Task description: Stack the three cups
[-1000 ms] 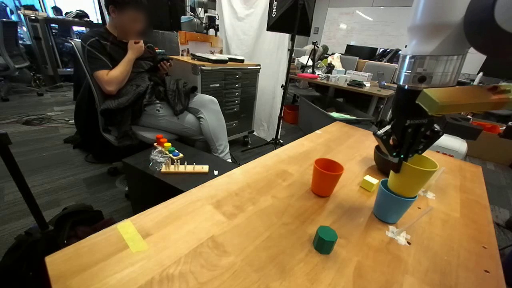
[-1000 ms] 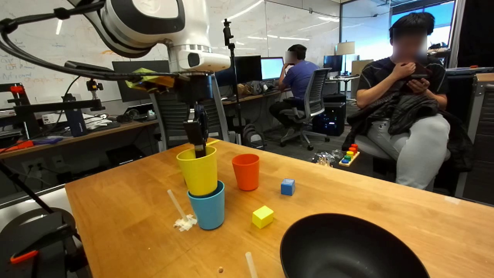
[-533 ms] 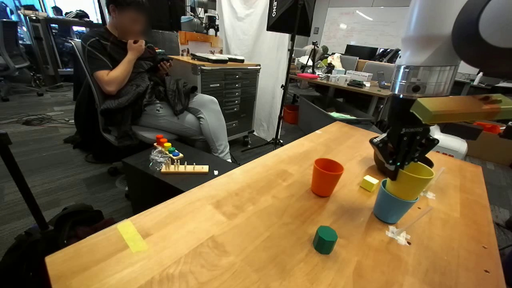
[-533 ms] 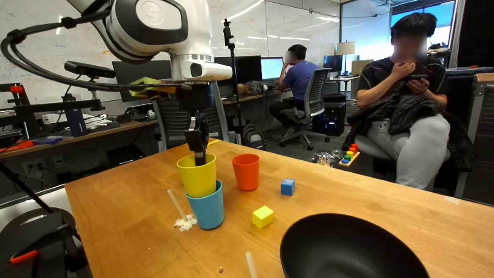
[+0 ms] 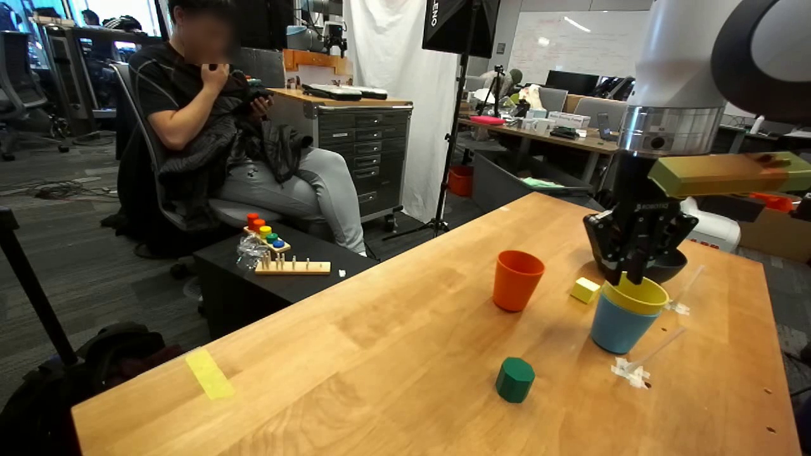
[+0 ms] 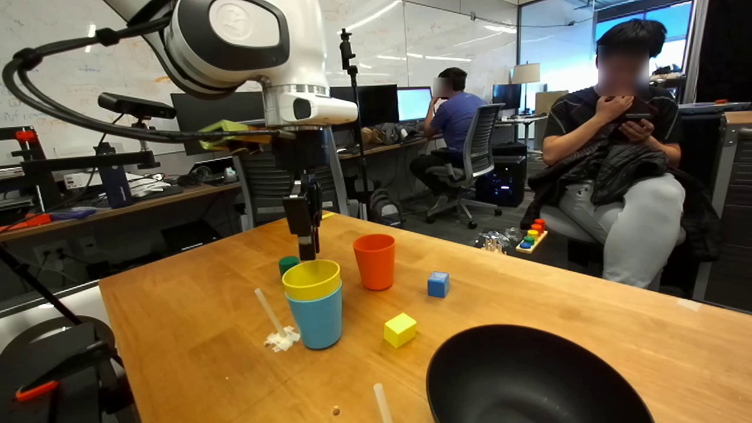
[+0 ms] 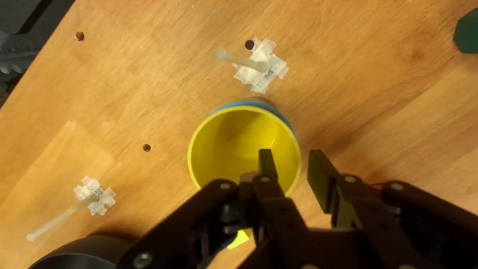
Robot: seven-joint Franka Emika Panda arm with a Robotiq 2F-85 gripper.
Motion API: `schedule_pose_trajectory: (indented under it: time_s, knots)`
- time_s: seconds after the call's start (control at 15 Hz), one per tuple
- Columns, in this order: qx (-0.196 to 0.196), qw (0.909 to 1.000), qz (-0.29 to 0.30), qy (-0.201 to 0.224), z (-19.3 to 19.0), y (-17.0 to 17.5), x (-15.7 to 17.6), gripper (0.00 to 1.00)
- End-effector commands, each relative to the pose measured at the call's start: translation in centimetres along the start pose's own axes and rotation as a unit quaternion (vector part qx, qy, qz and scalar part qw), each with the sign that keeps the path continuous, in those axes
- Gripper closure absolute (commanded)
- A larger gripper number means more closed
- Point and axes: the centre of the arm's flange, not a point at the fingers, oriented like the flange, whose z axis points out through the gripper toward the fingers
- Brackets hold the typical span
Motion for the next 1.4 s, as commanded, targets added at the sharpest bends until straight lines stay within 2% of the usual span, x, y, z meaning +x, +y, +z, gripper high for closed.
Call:
schedule_pose_trajectory:
  time_s: [0.0,0.33,0.87,1.33]
  knots:
    - [0.011,0.9999,0.002,0.004,-0.4,0.1,0.6,0.36]
    - [0.015,0.9998,-0.009,0.01,-0.7,-0.8,0.0,0.01]
    - [0.004,0.9995,-0.03,0.007,0.9,-3.2,-0.9,0.01]
    - [0.007,0.9998,-0.014,0.014,0.7,-1.8,0.3,0.0]
